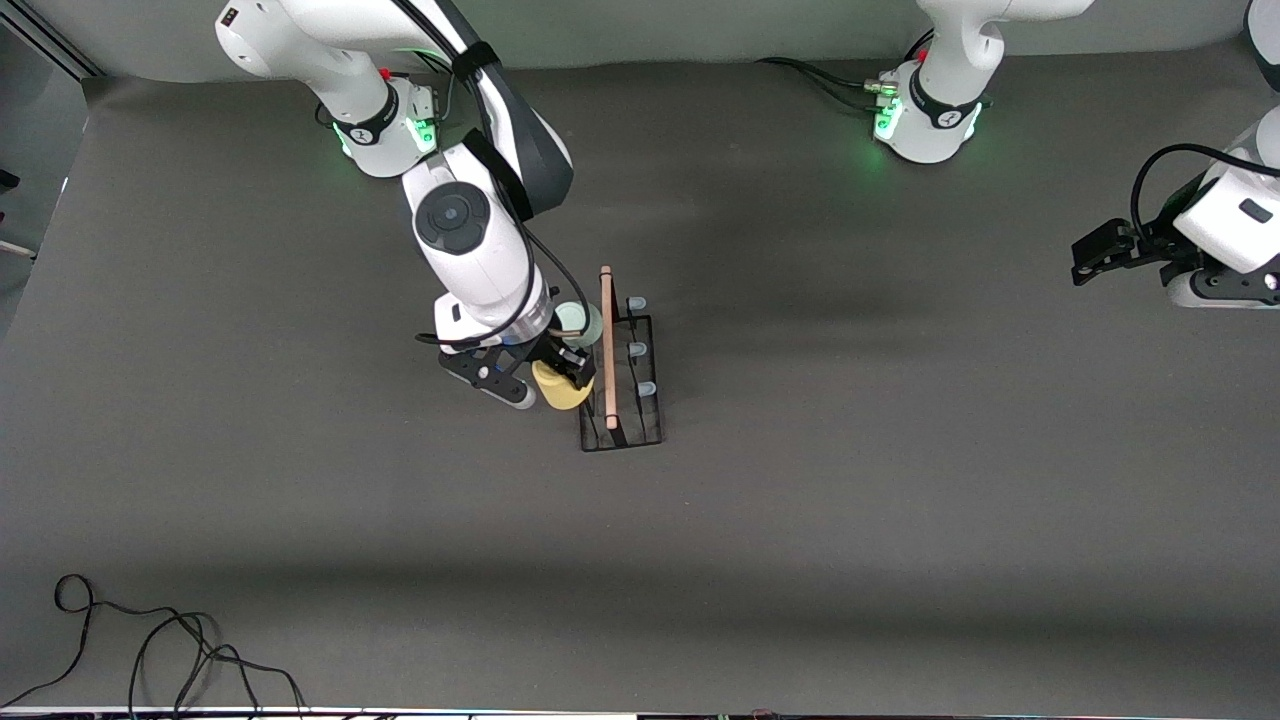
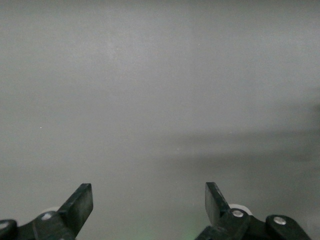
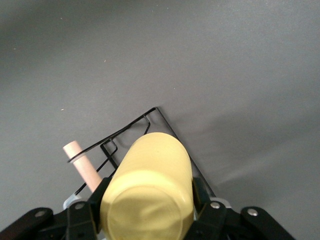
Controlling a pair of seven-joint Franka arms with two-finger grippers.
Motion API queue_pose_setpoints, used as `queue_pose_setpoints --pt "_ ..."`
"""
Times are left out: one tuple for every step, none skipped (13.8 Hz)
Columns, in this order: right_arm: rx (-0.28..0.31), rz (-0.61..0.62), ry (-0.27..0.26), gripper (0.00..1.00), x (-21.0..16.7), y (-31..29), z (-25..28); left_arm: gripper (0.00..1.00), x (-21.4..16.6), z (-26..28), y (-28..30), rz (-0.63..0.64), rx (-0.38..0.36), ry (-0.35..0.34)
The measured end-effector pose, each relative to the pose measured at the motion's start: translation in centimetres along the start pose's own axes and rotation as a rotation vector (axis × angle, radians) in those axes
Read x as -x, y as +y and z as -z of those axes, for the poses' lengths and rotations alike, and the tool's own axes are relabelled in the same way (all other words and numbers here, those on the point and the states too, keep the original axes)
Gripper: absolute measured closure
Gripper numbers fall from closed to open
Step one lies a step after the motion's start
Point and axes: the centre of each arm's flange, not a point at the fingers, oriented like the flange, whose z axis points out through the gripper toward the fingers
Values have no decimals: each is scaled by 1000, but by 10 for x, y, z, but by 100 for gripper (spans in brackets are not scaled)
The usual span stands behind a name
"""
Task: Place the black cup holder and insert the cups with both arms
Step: 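Lower the yellow cup into a holder slot and open the right gripper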
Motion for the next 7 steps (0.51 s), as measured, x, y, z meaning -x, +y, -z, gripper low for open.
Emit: queue_pose_setpoints --pt "6 -5 4 31 1 -1 -9 0 0 0 0 0 0 0" --pt "11 -6 8 31 2 -2 -16 0 0 -1 0 0 0 -1" --pt "18 -6 9 31 3 -2 -22 0 -1 -1 0 0 0 -2" --pt "21 -7 10 31 3 -2 -26 0 -2 -3 0 0 -1 -6" --pt "22 -7 12 26 2 -2 -27 0 -3 -6 1 -1 -1 -10" --pt "21 -8 15 16 0 -2 -25 0 -4 -8 2 -2 -2 -14" --pt "20 -6 19 5 -3 -1 -23 0 -4 -9 4 -4 -2 -15"
